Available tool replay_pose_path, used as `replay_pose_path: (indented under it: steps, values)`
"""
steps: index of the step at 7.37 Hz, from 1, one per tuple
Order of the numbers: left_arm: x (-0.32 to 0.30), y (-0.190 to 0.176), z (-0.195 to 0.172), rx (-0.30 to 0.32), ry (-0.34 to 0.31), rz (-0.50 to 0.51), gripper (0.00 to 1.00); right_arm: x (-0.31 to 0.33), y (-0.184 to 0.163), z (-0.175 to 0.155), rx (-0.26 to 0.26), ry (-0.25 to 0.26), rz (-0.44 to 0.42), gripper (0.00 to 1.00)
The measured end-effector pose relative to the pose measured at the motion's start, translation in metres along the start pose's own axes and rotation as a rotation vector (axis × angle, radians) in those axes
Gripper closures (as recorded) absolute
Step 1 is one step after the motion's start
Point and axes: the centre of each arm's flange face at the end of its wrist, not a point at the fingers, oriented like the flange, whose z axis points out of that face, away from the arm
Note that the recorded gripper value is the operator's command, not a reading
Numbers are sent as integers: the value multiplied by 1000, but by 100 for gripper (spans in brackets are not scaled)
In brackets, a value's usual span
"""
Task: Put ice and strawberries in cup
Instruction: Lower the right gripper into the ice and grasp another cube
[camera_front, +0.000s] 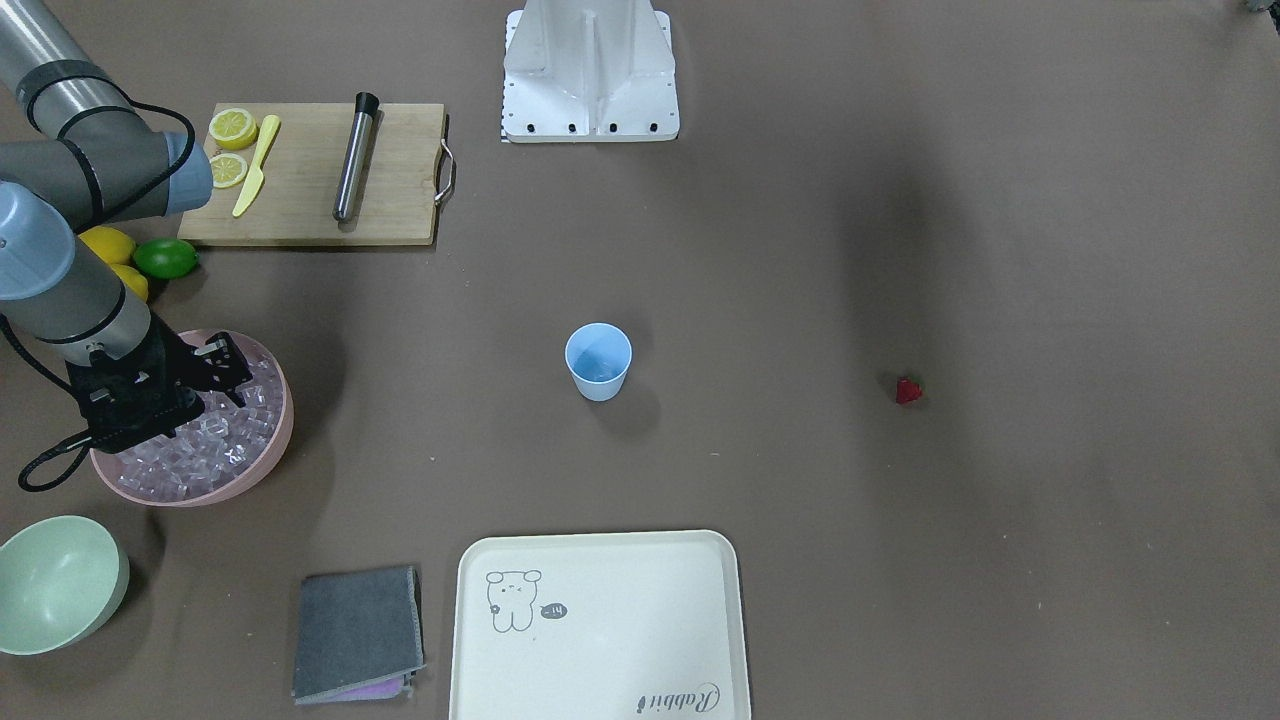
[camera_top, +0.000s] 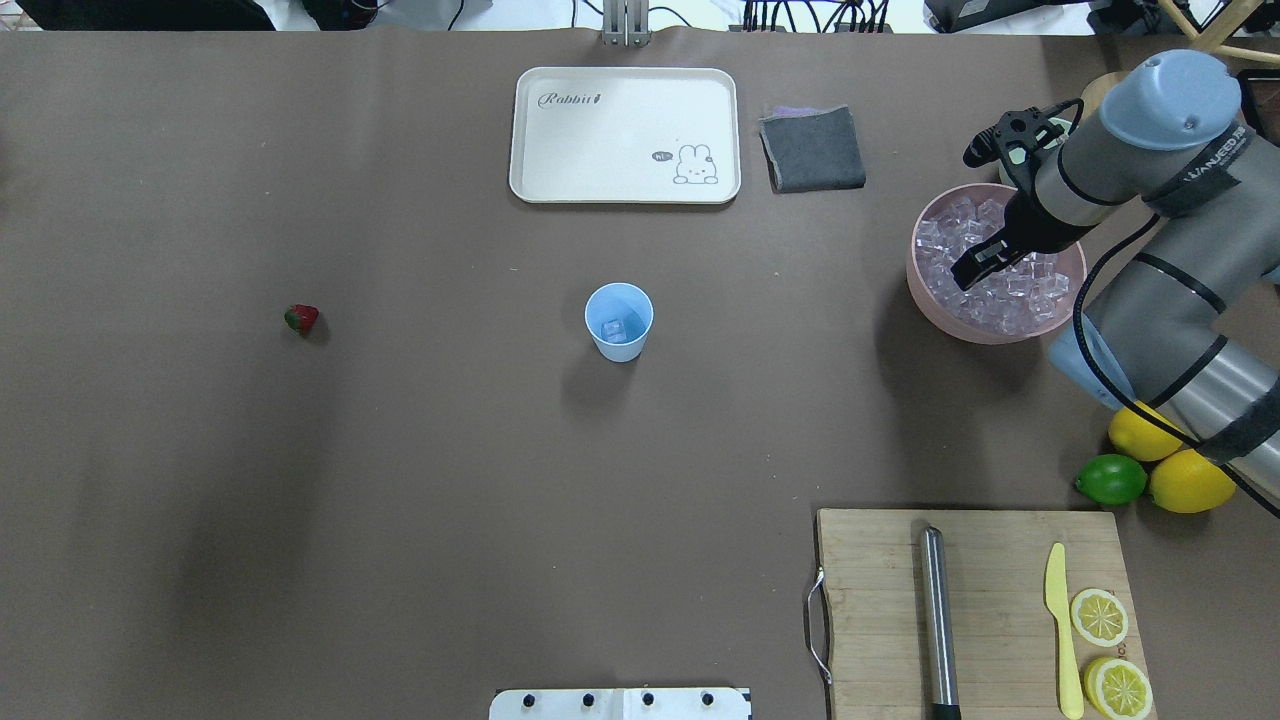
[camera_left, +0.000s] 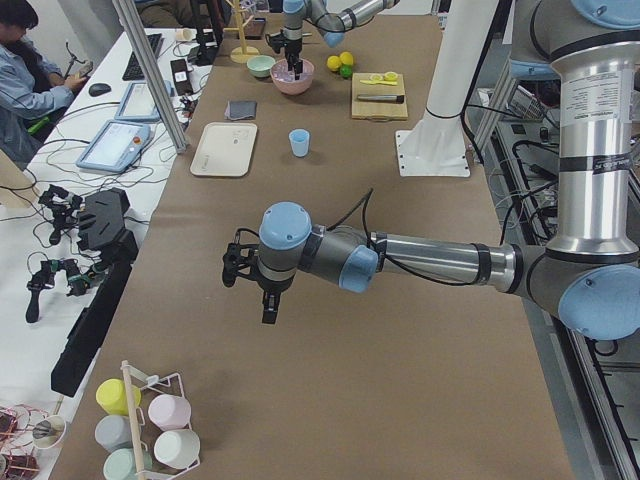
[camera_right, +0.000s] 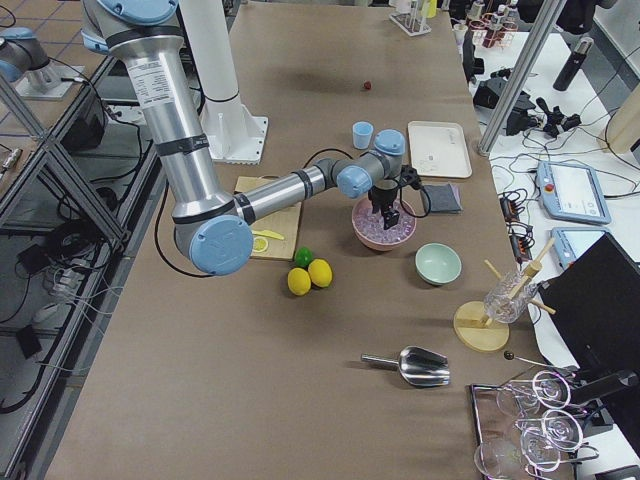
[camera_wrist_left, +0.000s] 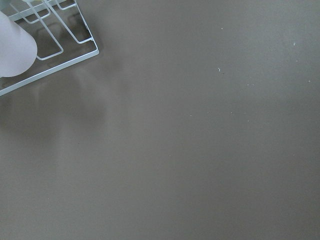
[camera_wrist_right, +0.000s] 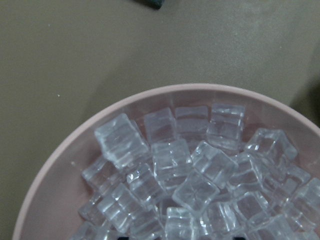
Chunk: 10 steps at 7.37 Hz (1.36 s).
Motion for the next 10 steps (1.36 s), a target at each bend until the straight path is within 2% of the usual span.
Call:
replay_pose_path:
  steps: [3, 4, 6, 9, 10]
  values:
    - [1, -2, -1, 2, 0, 1, 2, -3, 1, 4, -6, -2, 11, 36]
    - [1, -2, -1, 3, 0, 1, 2, -3, 1, 5, -7, -1, 11, 46]
    - [2, -2, -1, 4, 1, 3, 2, -4, 1, 5, -7, -1, 12, 50]
    - [2, -1, -1, 10, 2, 7, 2, -4, 1, 5, -6, -2, 12, 69]
    - [1, 0, -1, 10, 3, 7, 2, -4, 1, 5, -6, -1, 12, 71]
